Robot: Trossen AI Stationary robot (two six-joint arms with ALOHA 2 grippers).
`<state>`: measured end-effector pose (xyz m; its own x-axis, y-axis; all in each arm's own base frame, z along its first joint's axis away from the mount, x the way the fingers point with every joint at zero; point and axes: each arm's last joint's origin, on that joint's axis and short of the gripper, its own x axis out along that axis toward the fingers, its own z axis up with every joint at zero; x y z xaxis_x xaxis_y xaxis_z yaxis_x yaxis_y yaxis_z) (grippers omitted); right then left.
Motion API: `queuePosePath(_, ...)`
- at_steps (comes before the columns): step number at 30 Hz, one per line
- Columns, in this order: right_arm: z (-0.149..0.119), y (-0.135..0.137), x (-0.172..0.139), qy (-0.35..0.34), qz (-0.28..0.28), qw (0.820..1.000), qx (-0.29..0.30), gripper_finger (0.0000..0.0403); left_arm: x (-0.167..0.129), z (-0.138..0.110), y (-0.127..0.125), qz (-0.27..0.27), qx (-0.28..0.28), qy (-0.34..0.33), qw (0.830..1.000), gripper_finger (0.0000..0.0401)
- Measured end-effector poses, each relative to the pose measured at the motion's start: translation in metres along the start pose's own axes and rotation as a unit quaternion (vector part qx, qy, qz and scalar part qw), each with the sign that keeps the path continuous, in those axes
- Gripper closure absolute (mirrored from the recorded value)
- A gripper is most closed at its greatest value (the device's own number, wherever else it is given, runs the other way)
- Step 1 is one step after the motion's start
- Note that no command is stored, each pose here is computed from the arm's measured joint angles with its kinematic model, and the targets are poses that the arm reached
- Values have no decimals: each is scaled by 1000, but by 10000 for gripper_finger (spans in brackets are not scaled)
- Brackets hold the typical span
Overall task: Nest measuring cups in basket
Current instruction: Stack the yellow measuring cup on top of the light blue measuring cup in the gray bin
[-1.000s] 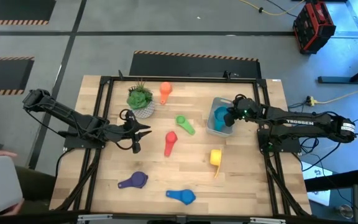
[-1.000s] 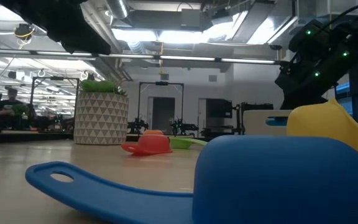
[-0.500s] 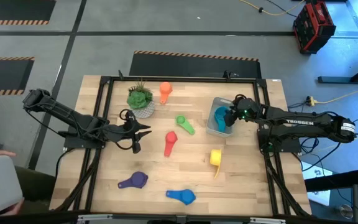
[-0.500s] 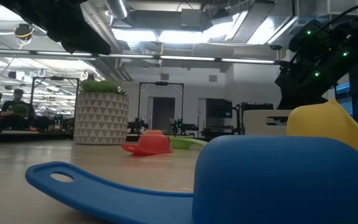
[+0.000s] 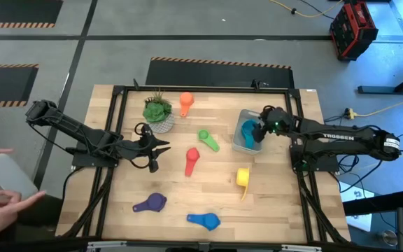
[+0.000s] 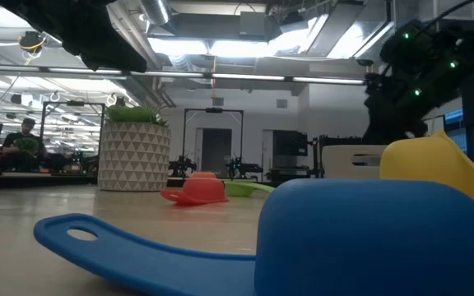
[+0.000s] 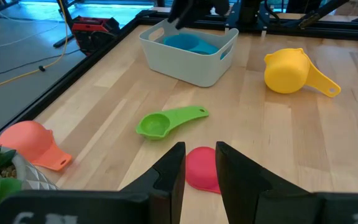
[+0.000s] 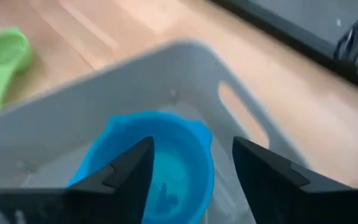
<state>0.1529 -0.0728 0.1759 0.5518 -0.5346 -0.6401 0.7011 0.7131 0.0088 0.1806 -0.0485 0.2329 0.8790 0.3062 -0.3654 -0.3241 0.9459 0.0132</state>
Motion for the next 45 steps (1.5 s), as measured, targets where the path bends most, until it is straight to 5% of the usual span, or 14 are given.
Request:
queuePosePath(5, 29, 6, -11, -38, 29, 998, -41, 181, 0, 0, 0, 0, 0, 0, 1000, 319)
queuePosePath(11, 67, 15, -32, -89, 128, 984, -87, 181, 0, 0, 0, 0, 0, 0, 1000, 319)
queuePosePath(21, 106, 40, -75, -144, 292, 927, -186, 182, 0, 0, 0, 0, -1, 0, 1000, 319)
queuePosePath(28, 95, 69, -98, -127, 346, 892, -263, 182, 0, 0, 0, 0, -1, 0, 1000, 319)
queuePosePath(45, 28, 109, -141, -24, 327, 882, -340, 182, 0, 0, -1, -11, -1, 3, 1000, 319)
